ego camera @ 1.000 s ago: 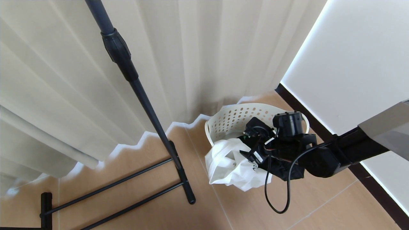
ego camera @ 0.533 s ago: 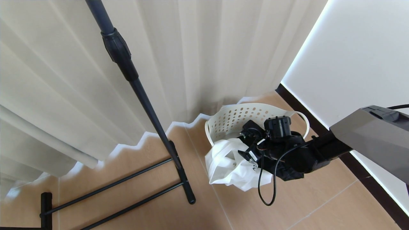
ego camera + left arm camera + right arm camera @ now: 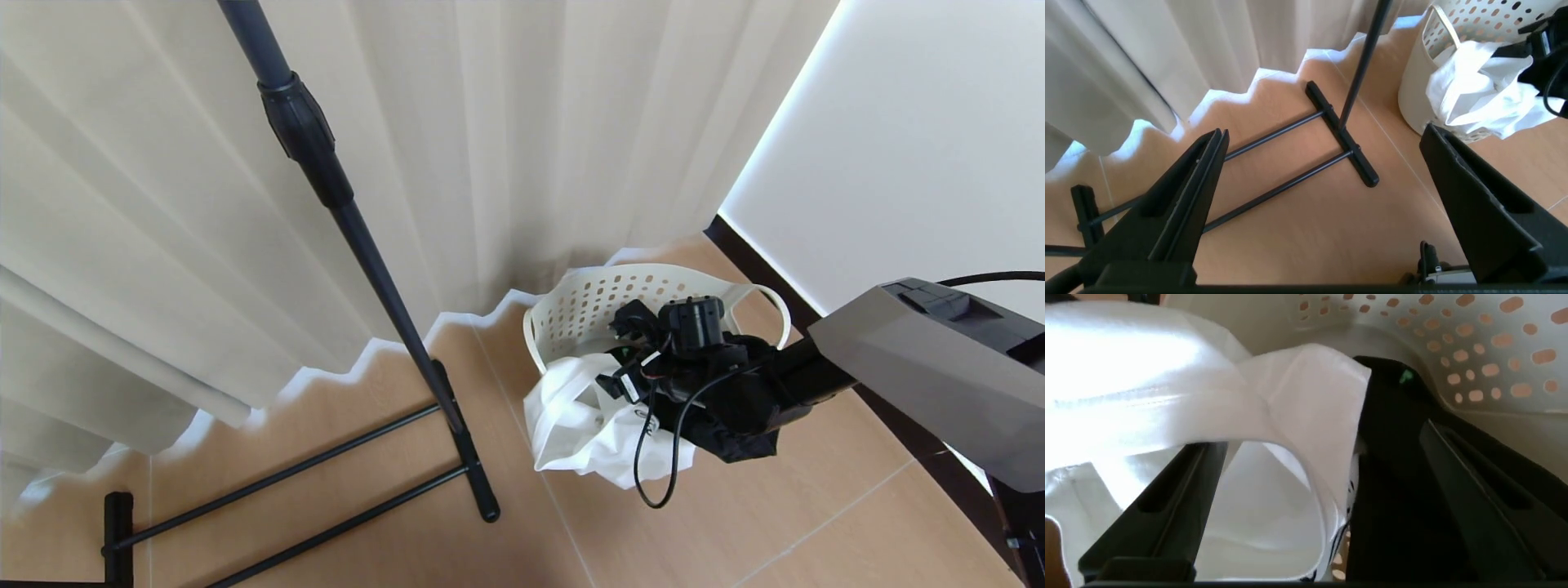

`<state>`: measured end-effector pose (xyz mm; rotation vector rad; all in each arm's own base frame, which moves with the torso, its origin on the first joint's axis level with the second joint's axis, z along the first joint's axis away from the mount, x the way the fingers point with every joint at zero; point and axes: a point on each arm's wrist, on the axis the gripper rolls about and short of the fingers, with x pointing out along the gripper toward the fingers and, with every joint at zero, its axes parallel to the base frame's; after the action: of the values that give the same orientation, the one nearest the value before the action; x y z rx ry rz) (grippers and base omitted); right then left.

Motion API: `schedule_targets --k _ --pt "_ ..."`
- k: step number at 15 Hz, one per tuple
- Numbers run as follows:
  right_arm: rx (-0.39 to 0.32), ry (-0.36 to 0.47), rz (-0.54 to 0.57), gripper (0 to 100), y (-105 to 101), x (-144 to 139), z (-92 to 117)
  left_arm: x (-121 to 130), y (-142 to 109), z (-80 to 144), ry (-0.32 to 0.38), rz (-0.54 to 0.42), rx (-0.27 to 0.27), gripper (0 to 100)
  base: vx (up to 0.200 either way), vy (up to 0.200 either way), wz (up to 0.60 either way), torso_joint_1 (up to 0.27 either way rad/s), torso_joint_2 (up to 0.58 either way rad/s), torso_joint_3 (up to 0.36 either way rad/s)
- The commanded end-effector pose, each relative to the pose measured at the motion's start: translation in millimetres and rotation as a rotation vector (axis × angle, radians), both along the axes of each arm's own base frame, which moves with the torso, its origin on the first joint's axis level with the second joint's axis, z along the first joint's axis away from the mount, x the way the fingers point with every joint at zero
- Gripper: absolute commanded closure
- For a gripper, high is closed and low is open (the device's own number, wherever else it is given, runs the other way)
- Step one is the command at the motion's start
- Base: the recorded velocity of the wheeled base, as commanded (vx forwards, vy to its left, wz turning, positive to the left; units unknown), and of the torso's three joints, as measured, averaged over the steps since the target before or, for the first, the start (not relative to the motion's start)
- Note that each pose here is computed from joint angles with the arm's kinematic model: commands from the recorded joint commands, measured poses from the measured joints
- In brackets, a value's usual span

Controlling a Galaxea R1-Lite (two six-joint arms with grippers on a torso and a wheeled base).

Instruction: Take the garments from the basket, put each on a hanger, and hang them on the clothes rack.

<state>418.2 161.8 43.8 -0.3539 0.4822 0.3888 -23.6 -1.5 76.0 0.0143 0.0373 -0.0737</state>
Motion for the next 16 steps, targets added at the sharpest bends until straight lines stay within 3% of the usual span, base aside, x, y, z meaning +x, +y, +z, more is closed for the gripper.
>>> schedule_targets --k 1,2,11,12,16 --pt "0.004 -0.003 0.002 0 2 1 0 0 0 0 -0.001 0.0 0.0 0 0.0 0.0 0.0 0.0 0.0 0.0" --pt "0.048 -0.019 -0.017 0 5 6 -2 0 0 0 0.0 0.0 0.0 0 0.0 0.0 0.0 0.0 0.0 0.0" --pt "0.079 -0.116 -0.013 0 16 10 -11 0 0 0 -0.001 0.0 0.0 0 0.0 0.0 0.0 0.0 0.0 0.0" --pt "0.078 -0.13 -0.02 100 18 10 -11 0 0 0 -0.001 0.0 0.0 0 0.0 0.0 0.0 0.0 0.0 0.0" --pt "0.08 -0.132 -0.018 100 19 9 -11 0 0 0 0.0 0.0 0.0 0 0.0 0.0 0.0 0.0 0.0 0.0"
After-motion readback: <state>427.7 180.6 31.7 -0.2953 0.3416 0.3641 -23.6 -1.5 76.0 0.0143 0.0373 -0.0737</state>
